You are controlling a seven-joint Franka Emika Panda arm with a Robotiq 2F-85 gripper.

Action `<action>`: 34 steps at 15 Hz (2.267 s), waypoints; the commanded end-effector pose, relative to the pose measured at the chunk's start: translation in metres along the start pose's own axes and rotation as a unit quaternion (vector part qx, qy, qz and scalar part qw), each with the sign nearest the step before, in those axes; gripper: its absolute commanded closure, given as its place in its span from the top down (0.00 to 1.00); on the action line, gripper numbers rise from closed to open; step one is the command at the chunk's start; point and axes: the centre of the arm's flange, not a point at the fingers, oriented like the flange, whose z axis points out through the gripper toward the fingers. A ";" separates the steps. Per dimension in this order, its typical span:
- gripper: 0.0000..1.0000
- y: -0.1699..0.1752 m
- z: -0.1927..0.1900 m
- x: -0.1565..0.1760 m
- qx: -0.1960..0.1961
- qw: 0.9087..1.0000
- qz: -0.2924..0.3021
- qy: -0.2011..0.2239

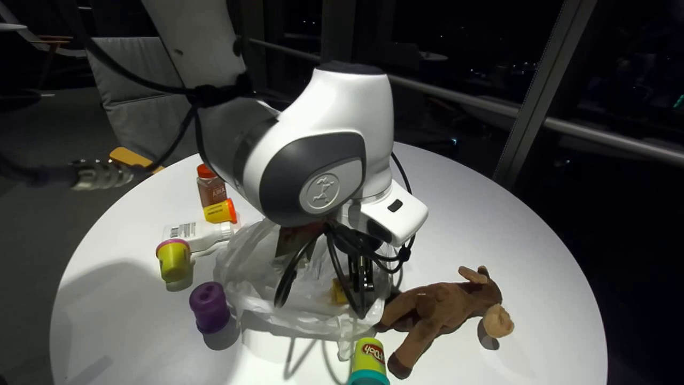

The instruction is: Pick up the objects from the plastic and put them on the table

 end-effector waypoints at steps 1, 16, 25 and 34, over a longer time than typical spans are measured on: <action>0.27 0.007 -0.022 -0.001 0.020 1.000 -0.001 0.018; 0.27 0.109 -0.100 -0.063 0.009 0.999 0.012 0.042; 0.27 0.131 -0.066 -0.078 -0.027 0.999 -0.023 -0.007; 0.27 0.088 -0.023 -0.082 -0.046 0.997 -0.048 -0.026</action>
